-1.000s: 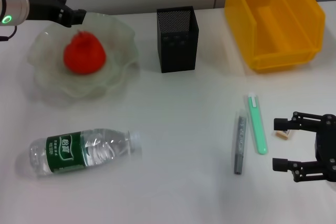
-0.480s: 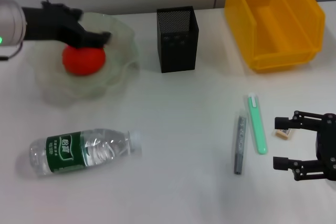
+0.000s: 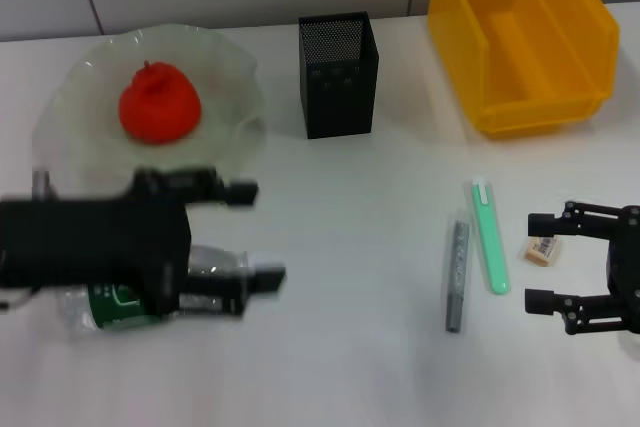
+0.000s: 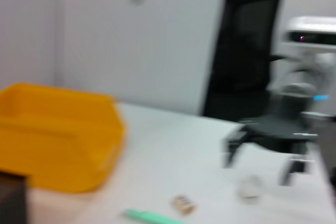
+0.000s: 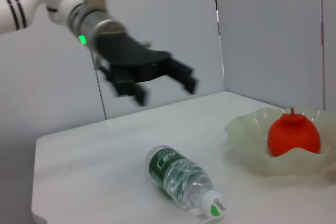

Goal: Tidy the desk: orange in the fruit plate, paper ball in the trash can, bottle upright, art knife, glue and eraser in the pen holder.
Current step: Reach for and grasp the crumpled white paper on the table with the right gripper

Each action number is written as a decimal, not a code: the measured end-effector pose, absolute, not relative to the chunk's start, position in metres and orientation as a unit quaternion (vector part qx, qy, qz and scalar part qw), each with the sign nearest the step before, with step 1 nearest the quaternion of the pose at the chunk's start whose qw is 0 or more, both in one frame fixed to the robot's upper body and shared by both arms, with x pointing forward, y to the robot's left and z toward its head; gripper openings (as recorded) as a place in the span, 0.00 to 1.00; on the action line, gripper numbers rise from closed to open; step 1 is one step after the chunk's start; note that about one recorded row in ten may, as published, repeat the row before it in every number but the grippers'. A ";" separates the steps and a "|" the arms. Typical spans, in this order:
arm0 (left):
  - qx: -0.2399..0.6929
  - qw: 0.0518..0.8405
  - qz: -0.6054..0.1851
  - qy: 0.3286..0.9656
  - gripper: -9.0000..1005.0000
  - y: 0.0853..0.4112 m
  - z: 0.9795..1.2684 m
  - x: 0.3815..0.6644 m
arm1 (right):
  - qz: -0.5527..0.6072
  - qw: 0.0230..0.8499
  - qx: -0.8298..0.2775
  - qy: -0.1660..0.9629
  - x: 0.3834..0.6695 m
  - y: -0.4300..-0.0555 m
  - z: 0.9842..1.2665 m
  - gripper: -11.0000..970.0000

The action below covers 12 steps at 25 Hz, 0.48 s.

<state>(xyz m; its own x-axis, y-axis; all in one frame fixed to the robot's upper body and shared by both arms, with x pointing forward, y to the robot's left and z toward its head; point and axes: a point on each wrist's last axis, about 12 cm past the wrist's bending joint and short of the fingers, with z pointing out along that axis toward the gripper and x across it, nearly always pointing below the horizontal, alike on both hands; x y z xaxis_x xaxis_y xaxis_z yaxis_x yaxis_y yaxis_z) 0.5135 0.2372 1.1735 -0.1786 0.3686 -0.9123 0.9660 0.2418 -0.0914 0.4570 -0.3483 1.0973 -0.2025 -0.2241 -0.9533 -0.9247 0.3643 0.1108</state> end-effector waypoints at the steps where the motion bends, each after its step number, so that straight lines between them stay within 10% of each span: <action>1: 0.505 0.408 -0.386 0.656 0.84 0.239 1.168 0.500 | 0.373 0.467 -0.421 0.682 0.458 -0.349 1.099 0.87; 12: 0.520 0.382 -0.411 0.644 0.84 0.231 1.118 0.453 | 0.357 0.457 -0.428 0.693 0.463 -0.357 1.122 0.87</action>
<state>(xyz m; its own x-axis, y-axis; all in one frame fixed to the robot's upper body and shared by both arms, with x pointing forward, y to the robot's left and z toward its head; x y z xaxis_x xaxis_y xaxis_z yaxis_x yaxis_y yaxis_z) 0.4527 0.2308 1.1182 -0.1670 0.3546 -0.9200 0.9838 0.1211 -0.1319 0.4625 -0.3565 1.1216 -0.2165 -0.2672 -0.9390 -0.9193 0.3795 0.1040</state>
